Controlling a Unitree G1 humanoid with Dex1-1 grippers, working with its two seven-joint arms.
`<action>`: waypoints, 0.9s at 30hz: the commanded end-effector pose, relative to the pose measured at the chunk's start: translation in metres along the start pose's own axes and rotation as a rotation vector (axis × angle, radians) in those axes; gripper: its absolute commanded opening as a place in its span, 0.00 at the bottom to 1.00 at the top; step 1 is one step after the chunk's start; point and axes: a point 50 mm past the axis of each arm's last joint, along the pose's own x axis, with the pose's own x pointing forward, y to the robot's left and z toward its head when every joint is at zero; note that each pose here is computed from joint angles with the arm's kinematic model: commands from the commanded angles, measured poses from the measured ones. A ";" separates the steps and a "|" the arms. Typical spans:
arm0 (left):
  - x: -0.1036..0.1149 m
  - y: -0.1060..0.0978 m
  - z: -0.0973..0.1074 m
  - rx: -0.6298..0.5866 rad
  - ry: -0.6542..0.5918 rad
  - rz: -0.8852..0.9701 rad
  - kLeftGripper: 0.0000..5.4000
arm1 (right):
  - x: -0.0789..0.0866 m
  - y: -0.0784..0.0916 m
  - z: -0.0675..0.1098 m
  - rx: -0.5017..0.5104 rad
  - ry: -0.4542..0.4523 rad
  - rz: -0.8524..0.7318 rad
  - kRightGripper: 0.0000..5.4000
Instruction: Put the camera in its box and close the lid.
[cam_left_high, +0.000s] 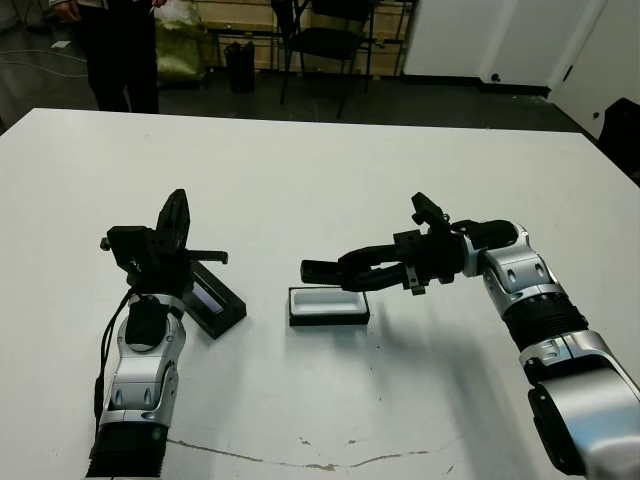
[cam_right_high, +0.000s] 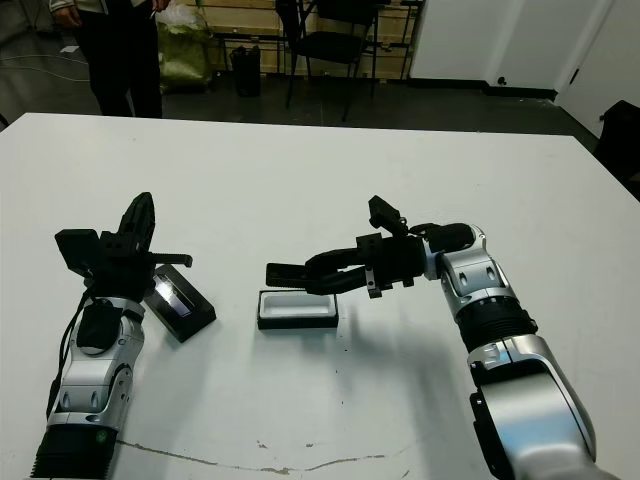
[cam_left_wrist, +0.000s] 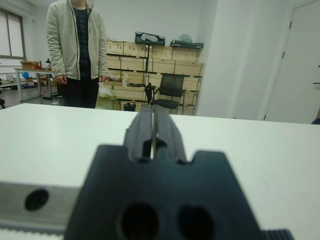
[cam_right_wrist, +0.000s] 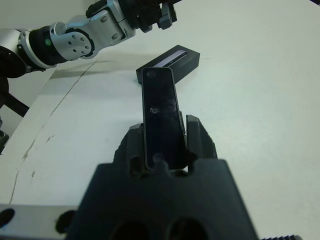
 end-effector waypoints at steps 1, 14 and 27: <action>-0.004 0.002 -0.006 0.013 0.049 0.014 0.00 | -0.005 0.003 -0.003 0.044 0.004 -0.004 0.12; -0.005 0.002 -0.006 0.017 0.046 0.013 0.00 | 0.001 -0.003 -0.011 0.002 0.085 -0.041 0.12; -0.005 0.001 -0.006 0.024 0.047 0.018 0.00 | 0.009 -0.010 -0.009 0.026 0.199 -0.049 0.12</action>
